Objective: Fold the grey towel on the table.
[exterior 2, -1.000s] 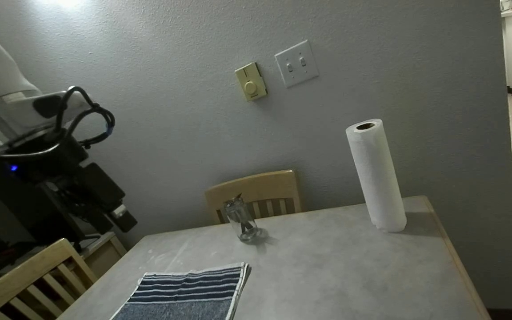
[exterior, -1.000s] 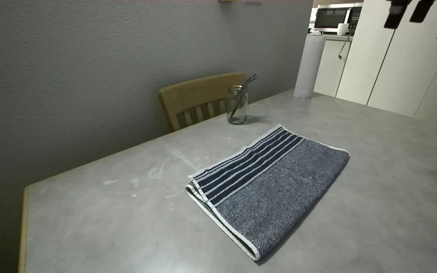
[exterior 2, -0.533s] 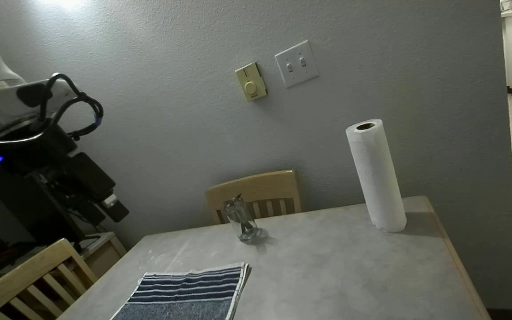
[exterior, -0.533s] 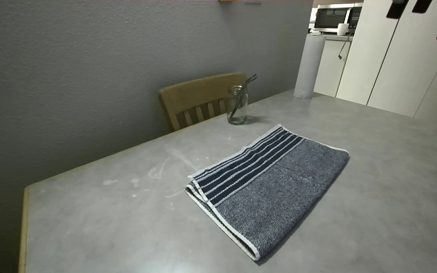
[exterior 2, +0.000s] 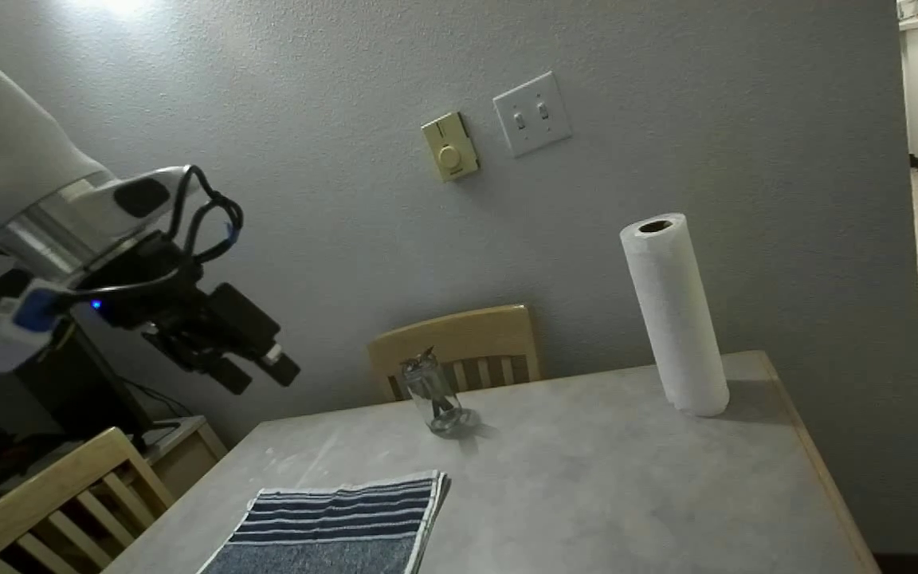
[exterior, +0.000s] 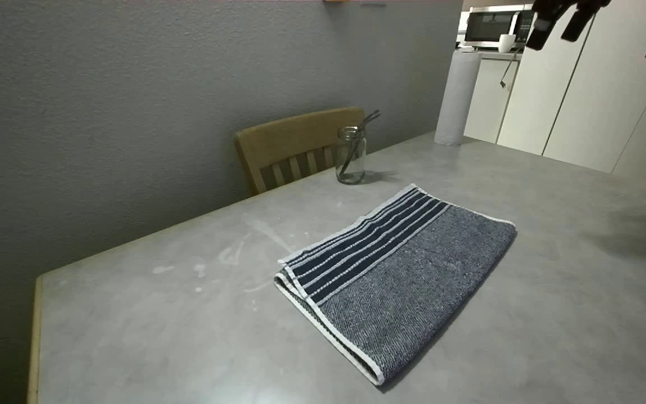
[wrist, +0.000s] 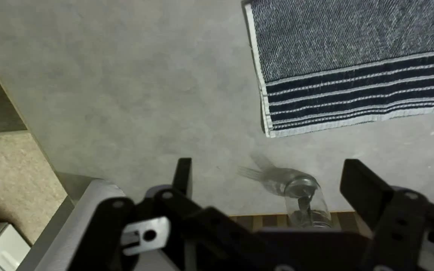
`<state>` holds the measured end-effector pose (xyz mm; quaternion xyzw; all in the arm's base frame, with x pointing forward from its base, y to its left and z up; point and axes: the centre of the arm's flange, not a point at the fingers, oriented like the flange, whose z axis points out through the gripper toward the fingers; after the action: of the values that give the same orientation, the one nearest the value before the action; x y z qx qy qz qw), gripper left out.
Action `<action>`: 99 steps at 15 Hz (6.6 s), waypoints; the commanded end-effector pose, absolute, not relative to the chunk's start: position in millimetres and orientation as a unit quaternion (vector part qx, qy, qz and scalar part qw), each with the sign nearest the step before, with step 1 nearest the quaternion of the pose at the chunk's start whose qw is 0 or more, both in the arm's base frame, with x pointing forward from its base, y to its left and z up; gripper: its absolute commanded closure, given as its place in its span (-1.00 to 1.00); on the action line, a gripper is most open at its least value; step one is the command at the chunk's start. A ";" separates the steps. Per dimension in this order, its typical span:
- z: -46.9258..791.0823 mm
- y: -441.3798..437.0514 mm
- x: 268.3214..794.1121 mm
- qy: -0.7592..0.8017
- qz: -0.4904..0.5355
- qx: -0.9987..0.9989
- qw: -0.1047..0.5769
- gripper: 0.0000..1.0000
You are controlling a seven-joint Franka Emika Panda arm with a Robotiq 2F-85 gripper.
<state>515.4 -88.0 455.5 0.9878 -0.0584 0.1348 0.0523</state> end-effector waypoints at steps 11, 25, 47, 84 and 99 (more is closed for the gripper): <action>357.5 -117.9 561.7 -0.056 0.137 0.989 0.000 -1.00; 291.9 -118.7 612.8 -0.087 0.147 0.984 -0.040 -1.00; 261.0 -93.1 625.8 -0.119 0.142 0.983 -0.023 -1.00; 155.9 -98.9 632.2 0.178 -0.007 0.984 -0.011 -1.00; 133.0 -145.0 621.3 0.045 0.066 0.990 -0.116 -1.00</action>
<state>622.6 -136.5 139.7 0.9925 0.0600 0.0500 -0.0942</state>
